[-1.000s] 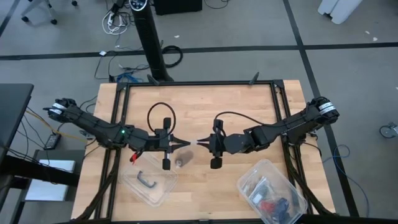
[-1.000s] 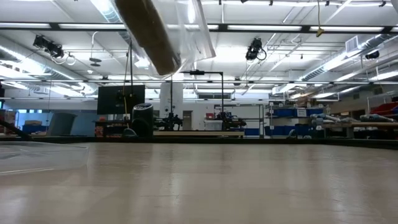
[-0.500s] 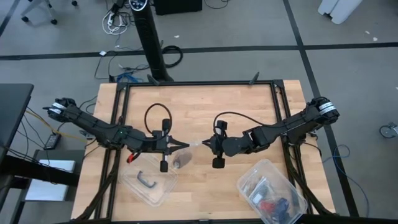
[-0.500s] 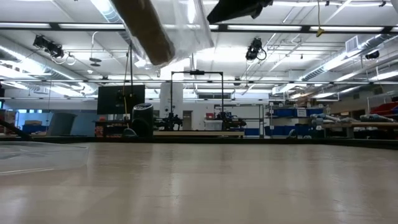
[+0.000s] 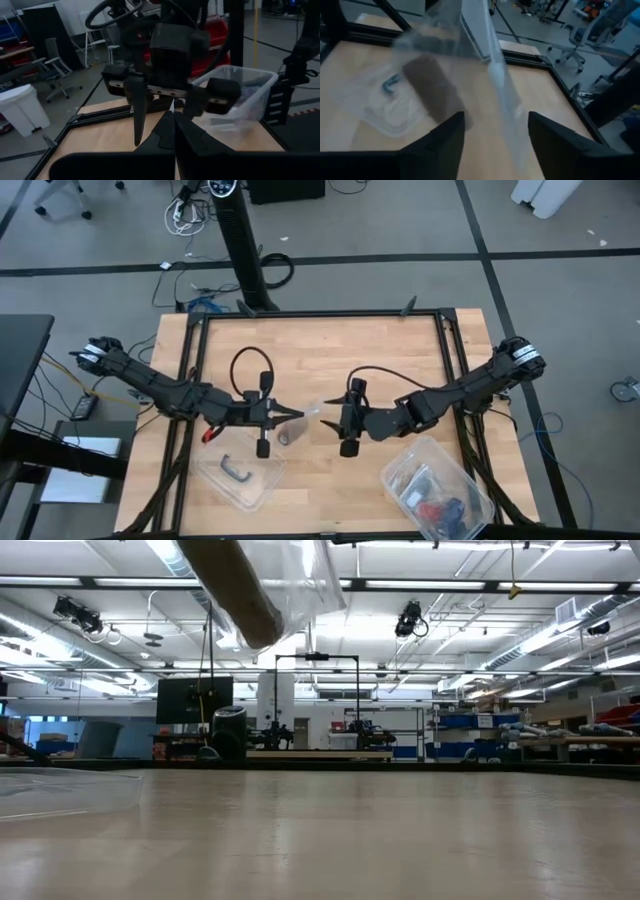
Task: Roll bandage
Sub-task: Close the transparent zip bag
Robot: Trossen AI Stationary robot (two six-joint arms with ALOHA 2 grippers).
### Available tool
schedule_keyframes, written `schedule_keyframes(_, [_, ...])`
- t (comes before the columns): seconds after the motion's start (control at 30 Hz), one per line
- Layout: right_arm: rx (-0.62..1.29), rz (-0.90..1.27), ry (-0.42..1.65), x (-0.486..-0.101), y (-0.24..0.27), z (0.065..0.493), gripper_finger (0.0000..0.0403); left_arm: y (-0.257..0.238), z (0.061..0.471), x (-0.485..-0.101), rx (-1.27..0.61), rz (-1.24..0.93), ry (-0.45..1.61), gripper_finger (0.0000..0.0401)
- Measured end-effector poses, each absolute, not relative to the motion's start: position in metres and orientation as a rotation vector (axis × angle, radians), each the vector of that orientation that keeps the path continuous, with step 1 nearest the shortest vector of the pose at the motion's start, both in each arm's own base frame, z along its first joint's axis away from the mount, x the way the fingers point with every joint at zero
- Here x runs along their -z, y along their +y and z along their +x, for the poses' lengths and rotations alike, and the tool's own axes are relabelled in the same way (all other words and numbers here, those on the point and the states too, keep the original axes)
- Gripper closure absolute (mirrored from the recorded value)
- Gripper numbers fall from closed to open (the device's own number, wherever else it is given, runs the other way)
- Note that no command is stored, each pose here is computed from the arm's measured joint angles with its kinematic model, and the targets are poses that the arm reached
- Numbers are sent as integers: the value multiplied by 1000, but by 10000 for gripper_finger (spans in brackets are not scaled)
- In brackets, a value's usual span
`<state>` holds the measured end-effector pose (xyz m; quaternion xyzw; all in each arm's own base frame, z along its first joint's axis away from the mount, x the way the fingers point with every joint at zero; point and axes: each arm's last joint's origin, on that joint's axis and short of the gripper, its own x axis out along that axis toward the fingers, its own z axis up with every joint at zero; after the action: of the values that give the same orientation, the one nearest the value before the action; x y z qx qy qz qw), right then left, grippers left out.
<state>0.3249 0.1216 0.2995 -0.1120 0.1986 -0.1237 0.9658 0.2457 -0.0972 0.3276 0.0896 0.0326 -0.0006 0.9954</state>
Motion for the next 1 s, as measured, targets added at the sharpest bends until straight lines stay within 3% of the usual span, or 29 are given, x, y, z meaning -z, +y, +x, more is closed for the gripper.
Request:
schedule_keyframes(0.13, [272, -236, 388, -301, 111, 330, 172, -97, 246, -328, -1, 176, 58, 401])
schedule_keyframes(0.23, [277, -240, 381, -302, 106, 332, 193, -97, 246, -329, -1, 177, 56, 401])
schedule_keyframes(0.33, [228, -243, 384, -302, 105, 334, 255, -97, 246, -331, -2, 170, 37, 401])
schedule_keyframes(0.47, [202, -279, 377, -301, 104, 335, 376, -97, 246, -332, -3, 165, 20, 401])
schedule_keyframes(0.5, [199, -297, 372, -302, 104, 335, 387, -97, 246, -332, -3, 165, 20, 401])
schedule_keyframes(1.0, [171, -239, 503, -290, 117, 322, 401, -91, 247, -295, -12, 123, 215, 392])
